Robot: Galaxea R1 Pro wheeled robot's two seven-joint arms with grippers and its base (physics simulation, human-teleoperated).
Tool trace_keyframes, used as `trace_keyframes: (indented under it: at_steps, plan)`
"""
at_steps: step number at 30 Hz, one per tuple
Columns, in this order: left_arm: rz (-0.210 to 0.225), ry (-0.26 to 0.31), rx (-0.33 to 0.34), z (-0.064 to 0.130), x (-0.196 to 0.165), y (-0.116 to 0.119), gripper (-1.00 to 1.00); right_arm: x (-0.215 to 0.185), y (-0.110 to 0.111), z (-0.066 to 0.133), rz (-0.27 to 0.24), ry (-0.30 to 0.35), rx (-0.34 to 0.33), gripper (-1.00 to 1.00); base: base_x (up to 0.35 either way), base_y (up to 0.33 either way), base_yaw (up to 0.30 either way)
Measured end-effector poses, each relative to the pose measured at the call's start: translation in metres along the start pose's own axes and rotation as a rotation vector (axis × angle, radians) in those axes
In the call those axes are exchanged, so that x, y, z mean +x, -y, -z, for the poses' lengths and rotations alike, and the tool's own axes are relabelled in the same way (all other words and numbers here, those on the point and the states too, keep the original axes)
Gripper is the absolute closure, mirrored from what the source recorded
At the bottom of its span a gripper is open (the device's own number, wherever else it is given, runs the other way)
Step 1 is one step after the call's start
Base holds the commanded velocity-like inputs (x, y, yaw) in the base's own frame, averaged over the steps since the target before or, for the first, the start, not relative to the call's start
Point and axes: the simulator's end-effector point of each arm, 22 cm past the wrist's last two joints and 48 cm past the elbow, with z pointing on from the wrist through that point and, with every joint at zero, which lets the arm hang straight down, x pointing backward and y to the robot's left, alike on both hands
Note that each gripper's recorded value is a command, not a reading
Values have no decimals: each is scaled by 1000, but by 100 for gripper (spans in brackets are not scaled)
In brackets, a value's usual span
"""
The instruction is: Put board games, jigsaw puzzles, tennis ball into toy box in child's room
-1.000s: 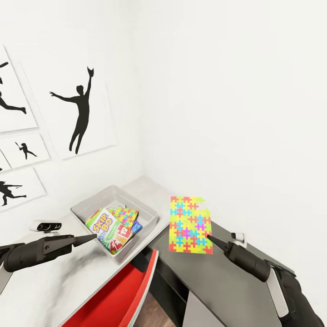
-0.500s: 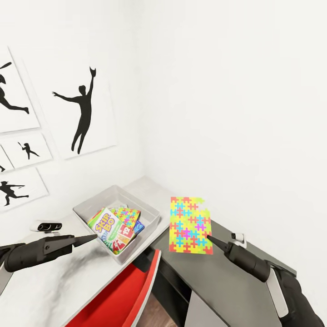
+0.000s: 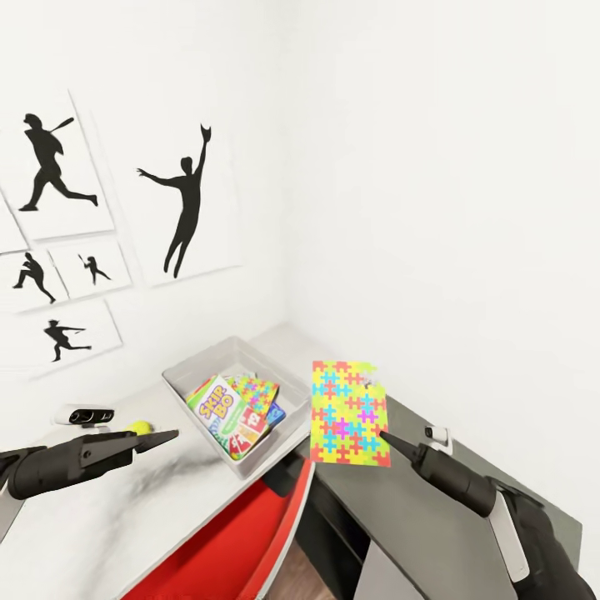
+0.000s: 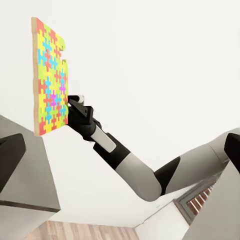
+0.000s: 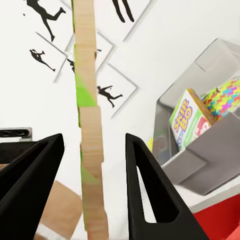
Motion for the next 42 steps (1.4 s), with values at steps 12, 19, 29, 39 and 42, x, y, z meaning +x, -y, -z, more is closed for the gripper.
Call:
trace_keyframes:
  at_steps: [12, 19, 29, 39, 42]
  plan:
    - [0, -1, -1, 0, 0, 0, -100, 0, 0, 0, -1, -1, 1, 100, 0, -43, 290]
    - [-2, 4, -2, 2, -1, 0, -100, 0, 0, 0, -1, -1, 2, 100, 0, -1, 291]
    - [-3, 5, -2, 2, -1, 1, -100, 0, 0, 0, -2, -1, 2, 100, 12, 3, 291]
    - [-3, 6, -2, 2, -2, 1, -100, 0, 0, 1, -5, 1, 1, 100, 96, 45, 119]
    - [-3, 6, -2, 2, -2, 1, -100, 0, 1, 1, -5, 1, 1, 100, 35, -19, 9]
